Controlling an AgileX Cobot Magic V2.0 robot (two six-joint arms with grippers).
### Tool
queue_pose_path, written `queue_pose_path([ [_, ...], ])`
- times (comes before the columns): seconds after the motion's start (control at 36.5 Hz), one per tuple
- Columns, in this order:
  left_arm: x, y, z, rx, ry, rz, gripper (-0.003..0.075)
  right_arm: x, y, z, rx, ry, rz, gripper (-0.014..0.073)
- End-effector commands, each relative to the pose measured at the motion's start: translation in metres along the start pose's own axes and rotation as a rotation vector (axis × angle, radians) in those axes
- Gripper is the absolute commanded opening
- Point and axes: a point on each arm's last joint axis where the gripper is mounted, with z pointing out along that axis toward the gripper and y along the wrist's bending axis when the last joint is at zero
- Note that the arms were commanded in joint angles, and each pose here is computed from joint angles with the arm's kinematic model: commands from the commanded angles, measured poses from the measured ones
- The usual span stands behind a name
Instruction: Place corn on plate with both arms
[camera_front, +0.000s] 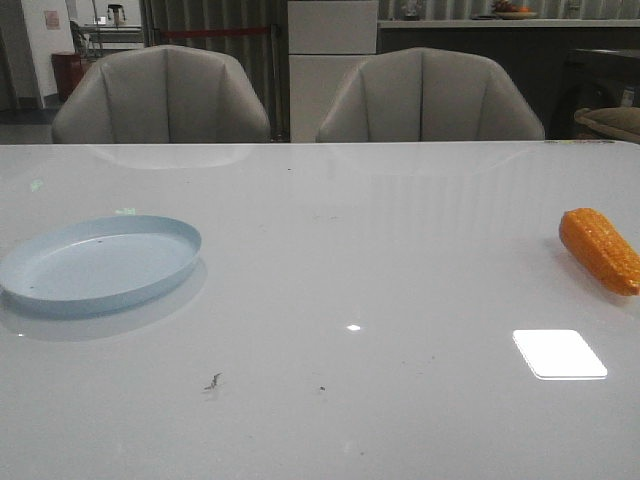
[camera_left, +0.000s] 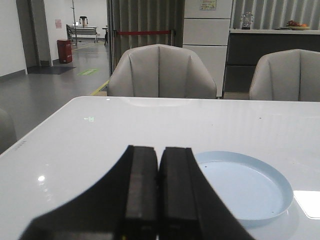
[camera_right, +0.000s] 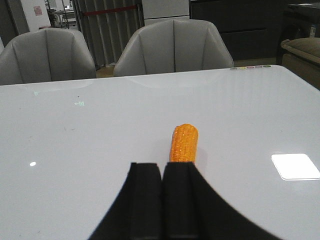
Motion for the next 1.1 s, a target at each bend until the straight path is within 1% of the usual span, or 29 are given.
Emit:
queue_pose_path([
  [0.0,0.004,0.001,0.0,-0.007,-0.066,-0.012,0.0094,-0.017,0.001,-0.004,0.002,-0.138,-0.001,0.0066],
  [0.3,0.003,0.001,0.0,-0.008,-0.07,-0.012,0.0094,-0.017,0.001,-0.004,0.002,-0.138,-0.004,0.0066],
  [0.44,-0.004,0.002,-0.001,-0.02,-0.145,-0.012,0.0094,-0.017,0.001,-0.004,0.002,-0.138,-0.014,0.0066],
  [0.6,-0.006,0.002,-0.002,-0.023,-0.168,-0.012,0.0094,-0.018,0.001,-0.004,0.003,-0.147,-0.014,0.0066],
  [0.66,-0.009,0.003,-0.002,-0.028,-0.198,-0.012,0.0094,-0.018,0.001,-0.004,0.003,-0.147,-0.014,0.0066],
  [0.77,-0.014,0.003,-0.003,-0.036,-0.249,-0.012,0.0094,-0.021,0.001,-0.005,0.003,-0.19,-0.012,0.0066],
  [0.88,-0.023,0.004,-0.005,-0.035,-0.272,-0.013,0.0094,-0.031,0.001,-0.007,0.004,-0.29,-0.009,0.0066],
  [0.96,-0.036,0.004,-0.007,-0.034,-0.302,-0.01,0.0094,-0.046,0.001,-0.012,0.003,-0.399,0.02,0.0066],
  [1.01,-0.049,0.003,-0.01,-0.028,-0.313,0.013,0.0094,-0.061,0.003,-0.016,-0.004,-0.429,0.022,0.0066],
  [1.07,-0.061,0.002,-0.013,-0.02,-0.302,0.025,0.0094,-0.075,0.006,-0.021,-0.014,-0.428,0.022,0.0066],
])
